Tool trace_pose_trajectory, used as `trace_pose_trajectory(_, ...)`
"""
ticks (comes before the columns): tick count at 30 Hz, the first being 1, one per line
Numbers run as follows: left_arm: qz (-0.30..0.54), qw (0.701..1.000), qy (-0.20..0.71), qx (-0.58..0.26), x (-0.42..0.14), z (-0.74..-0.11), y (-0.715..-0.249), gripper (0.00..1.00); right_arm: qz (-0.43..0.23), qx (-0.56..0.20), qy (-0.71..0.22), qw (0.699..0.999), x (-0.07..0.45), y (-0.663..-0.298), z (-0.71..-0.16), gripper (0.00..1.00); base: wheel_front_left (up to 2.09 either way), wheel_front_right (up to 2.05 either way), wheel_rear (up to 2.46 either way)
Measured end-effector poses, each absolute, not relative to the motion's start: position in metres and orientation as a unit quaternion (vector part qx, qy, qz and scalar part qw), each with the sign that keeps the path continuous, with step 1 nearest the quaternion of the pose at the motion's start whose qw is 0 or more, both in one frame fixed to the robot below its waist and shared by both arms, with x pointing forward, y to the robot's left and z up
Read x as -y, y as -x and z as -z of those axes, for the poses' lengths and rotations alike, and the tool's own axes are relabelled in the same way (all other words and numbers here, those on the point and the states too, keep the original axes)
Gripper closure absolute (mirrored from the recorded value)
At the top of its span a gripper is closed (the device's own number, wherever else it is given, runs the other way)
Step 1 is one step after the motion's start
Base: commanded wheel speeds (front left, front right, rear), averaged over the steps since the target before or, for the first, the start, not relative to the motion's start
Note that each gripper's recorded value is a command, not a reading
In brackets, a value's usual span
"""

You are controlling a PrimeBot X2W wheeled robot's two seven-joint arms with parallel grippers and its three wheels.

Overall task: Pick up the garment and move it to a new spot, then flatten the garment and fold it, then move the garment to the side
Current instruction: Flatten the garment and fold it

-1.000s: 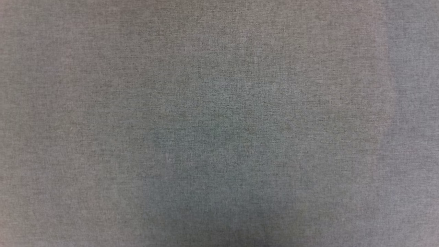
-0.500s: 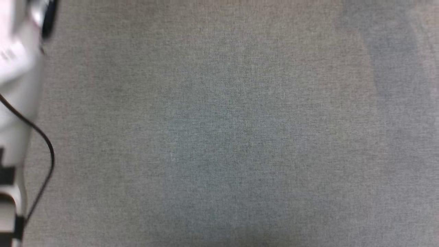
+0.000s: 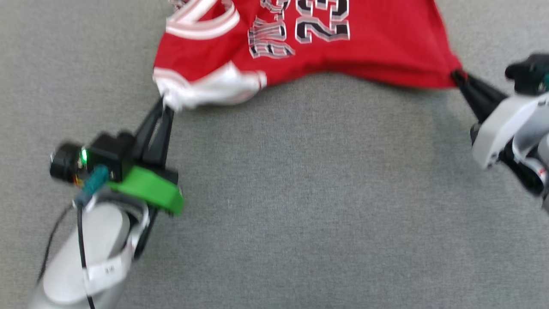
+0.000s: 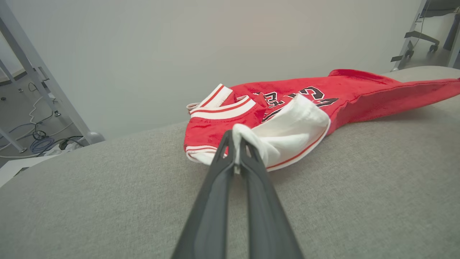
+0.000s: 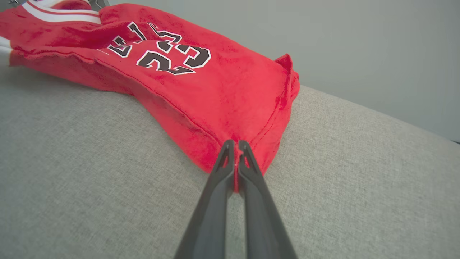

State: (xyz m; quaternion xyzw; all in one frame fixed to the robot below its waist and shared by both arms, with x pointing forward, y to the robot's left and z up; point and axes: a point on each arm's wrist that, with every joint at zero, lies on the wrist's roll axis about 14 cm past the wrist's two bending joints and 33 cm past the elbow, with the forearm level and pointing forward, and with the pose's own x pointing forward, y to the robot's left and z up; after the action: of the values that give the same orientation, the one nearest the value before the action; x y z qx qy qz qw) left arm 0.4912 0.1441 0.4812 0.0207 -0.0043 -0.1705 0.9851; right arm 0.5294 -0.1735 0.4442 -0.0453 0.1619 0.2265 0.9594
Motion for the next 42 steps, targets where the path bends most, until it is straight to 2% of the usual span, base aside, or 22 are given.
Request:
trace_pose_trajectory(19, 0.099, 0.983, 0.082, -0.129, -0.159, -0.431, -0.325, 1.00, -0.190, -0.232, -0.015, 0.954, 0.207, -0.383, -0.420, 1.00, 0.00, 0.00, 0.00)
trace_pose_trajectory(28, 0.097, 0.972, 0.116, -0.182, -0.149, -0.415, -0.279, 1.00, -0.172, -0.267, -0.046, 0.947, 0.215, -0.329, -0.407, 1.00, 0.00, 0.00, 0.00)
trace_pose_trajectory(36, 0.103, 0.969, 0.113, -0.191, -0.145, -0.411, -0.270, 1.00, -0.161, -0.270, -0.053, 0.948, 0.216, -0.320, -0.410, 1.00, 0.00, 0.00, 0.00)
trace_pose_trajectory(42, 0.151, 0.975, 0.066, -0.147, -0.144, -0.433, -0.305, 1.00, -0.157, -0.247, -0.058, 0.954, 0.210, -0.335, -0.426, 1.00, 0.00, 0.00, 0.00)
